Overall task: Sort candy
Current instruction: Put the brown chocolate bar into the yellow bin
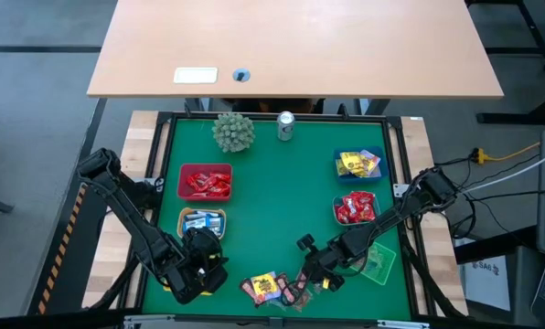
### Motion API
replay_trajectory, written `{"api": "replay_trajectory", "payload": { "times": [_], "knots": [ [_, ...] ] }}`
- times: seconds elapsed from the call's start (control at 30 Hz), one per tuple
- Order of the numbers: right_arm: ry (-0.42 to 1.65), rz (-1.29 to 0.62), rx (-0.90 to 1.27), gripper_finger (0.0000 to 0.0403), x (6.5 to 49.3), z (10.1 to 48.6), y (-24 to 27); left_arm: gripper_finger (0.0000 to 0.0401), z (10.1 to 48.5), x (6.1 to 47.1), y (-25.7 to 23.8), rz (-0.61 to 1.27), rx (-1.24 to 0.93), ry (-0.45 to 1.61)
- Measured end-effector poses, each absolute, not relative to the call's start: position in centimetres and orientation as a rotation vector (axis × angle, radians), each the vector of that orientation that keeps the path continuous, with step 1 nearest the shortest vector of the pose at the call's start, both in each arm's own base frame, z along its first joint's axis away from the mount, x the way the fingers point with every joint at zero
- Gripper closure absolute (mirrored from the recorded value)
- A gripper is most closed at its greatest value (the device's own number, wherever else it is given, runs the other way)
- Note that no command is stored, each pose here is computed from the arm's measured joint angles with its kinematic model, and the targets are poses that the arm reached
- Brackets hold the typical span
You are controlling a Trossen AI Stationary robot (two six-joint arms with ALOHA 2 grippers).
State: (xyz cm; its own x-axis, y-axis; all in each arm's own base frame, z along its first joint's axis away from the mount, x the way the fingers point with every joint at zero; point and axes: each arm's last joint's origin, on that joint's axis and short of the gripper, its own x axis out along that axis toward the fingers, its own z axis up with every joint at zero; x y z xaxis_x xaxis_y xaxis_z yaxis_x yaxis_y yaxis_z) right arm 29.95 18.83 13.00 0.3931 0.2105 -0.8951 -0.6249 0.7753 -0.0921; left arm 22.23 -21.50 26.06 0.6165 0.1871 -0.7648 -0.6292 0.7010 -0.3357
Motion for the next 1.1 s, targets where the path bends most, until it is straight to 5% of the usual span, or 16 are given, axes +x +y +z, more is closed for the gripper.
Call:
{"api": "replay_trajectory", "payload": {
  "times": [0.77, 1.1],
  "knots": [
    [1.095, 0.468, -0.537, 0.0355, 31.1, 15.7, 19.1, 0.0248, 26.1, 22.3, -21.5, 0.51, -0.637, 0.747],
    [0.965, 0.35, -0.652, 0.0355, 32.7, 18.3, 19.6, 0.0248, 26.5, 23.3, -21.6, 0.471, -0.646, 0.68]
  ]
}}
